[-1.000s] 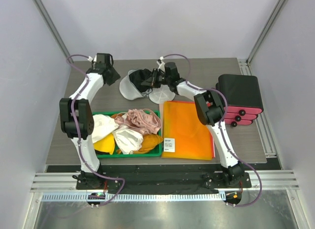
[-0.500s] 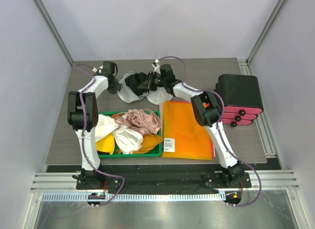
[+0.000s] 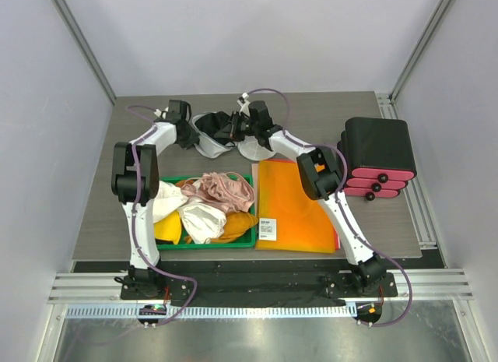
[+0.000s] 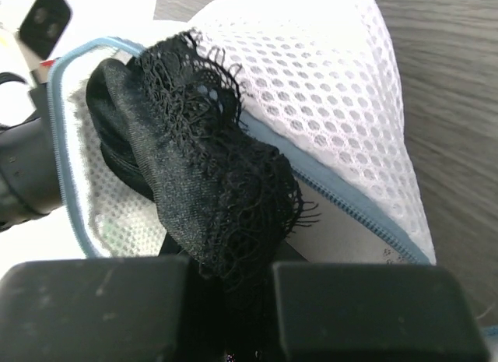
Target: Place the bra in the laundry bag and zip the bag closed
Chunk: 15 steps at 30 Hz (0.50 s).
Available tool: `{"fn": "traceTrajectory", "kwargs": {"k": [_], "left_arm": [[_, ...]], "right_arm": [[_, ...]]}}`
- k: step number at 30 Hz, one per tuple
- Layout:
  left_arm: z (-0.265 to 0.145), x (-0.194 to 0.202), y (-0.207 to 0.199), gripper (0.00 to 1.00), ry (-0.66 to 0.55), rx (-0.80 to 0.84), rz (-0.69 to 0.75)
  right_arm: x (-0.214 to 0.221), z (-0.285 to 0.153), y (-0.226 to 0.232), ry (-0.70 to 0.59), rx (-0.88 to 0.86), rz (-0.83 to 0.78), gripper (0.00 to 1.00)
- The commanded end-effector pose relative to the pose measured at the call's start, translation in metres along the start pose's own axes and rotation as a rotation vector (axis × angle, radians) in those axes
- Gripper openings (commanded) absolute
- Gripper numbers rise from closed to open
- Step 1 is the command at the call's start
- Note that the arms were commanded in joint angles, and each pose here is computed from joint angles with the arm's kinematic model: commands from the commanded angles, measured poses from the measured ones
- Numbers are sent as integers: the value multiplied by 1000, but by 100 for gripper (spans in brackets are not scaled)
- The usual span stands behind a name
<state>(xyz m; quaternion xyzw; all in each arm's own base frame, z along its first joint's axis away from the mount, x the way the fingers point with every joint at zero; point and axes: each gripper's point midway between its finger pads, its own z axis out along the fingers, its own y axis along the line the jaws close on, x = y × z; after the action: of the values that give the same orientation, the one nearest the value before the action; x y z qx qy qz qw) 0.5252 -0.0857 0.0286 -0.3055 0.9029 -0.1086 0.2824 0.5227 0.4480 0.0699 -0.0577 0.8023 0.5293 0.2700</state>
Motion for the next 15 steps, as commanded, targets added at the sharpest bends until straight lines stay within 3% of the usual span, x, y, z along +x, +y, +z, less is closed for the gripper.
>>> {"fn": "traceTrajectory", "kwargs": {"k": [1,8,13,15], "left_arm": [[-15,-6,-21,18,-20,86,-5],[-29,-6,-20,25,-43,109,-1],[-65,-22,-16,50,-145,119,19],[-75,-23,-9,55,-172,103,26]], "right_arm": [[-7,9,18,-20,-24,-16,1],[3,14,-8,-11,71,-53,9],[8,12,-18,3,101,-53,15],[9,13,-17,6,100,-59,18]]}}
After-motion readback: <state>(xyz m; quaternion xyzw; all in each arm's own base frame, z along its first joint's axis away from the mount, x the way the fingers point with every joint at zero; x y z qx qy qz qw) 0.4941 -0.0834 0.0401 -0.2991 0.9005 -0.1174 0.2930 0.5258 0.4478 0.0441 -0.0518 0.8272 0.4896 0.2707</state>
